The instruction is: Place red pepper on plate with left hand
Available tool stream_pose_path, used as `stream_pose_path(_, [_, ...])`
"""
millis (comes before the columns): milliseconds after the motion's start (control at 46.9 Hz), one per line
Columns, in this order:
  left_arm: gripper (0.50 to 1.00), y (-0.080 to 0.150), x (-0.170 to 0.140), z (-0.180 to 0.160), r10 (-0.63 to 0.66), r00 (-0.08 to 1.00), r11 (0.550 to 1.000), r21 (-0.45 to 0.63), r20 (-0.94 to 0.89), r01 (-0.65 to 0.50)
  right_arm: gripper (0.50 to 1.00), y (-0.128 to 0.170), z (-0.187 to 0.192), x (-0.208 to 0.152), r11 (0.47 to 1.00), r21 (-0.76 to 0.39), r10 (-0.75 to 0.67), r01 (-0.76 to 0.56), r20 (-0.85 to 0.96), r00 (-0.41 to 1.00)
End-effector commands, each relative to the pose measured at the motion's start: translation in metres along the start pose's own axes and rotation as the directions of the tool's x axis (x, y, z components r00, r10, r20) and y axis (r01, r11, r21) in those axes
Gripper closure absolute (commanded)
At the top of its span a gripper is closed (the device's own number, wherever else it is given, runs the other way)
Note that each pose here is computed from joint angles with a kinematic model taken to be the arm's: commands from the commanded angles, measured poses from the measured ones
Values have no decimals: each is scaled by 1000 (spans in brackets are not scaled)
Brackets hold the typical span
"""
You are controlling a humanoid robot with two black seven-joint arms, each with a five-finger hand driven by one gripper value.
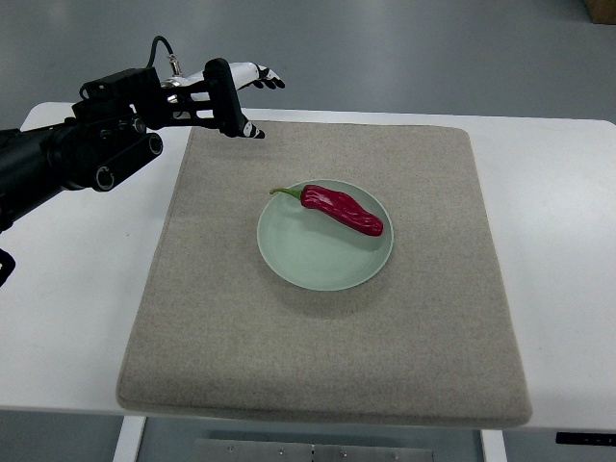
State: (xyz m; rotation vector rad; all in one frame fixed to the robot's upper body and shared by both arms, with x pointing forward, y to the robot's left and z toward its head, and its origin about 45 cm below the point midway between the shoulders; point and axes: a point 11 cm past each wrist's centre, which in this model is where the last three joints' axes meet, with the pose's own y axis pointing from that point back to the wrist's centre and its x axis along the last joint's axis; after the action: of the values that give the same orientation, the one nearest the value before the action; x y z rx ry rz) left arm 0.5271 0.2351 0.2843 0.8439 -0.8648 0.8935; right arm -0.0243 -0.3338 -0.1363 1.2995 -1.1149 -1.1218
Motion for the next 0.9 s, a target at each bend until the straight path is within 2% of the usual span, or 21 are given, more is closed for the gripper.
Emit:
stream_pose_path(0, [536,1,8,-8,36,996,999,26,-78,-34,572,0,0,0,1000,0,0,0,0,1000])
stream_pose_path(171, [536,2,30,-6,153,936,988,41,-317,-147,572,0,0,0,1000,0,0,0,0,1000])
stream_pose_path(448, [536,6,39,-21,337,703,939,175,-626,-295,572,0,0,0,1000,0,0,0,0,1000])
stream_pose_path(703, [536,8,50,-25,374,400,910,248,-836,-333,570,0,0,0,1000,0,0,0,1,1000])
stream_pose_path(874, [536,12,39,-36,349,245,909,263,-905,-322,570,0,0,0,1000,0,0,0,0,1000])
